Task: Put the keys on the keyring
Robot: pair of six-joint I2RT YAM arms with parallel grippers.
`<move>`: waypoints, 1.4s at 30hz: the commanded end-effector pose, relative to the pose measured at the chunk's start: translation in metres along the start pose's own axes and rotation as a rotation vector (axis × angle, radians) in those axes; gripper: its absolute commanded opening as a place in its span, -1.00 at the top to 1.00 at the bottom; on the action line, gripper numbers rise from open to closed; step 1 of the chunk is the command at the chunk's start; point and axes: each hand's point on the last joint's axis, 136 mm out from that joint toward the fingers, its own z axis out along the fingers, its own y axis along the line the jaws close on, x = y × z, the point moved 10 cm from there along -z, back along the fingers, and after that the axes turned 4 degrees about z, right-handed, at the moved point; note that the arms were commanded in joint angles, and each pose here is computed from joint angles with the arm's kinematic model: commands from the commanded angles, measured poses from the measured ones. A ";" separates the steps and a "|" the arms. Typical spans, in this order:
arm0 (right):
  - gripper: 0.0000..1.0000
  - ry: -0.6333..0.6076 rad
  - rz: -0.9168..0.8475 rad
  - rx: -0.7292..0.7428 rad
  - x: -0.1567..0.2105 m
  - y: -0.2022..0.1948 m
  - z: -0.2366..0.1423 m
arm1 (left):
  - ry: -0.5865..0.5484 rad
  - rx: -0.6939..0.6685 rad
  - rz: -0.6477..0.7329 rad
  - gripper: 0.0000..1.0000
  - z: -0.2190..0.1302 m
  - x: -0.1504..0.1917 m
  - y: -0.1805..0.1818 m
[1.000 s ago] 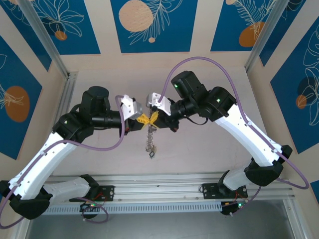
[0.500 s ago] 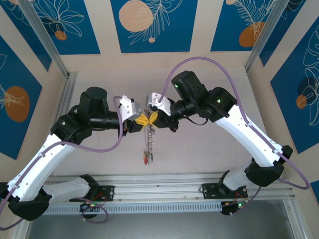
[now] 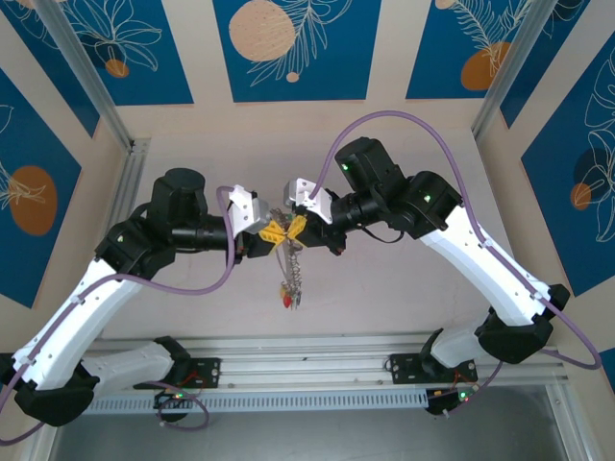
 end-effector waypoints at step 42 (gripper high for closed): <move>0.32 -0.244 0.181 -0.203 0.041 0.011 -0.016 | -0.237 0.099 0.019 1.00 -0.005 -0.014 -0.013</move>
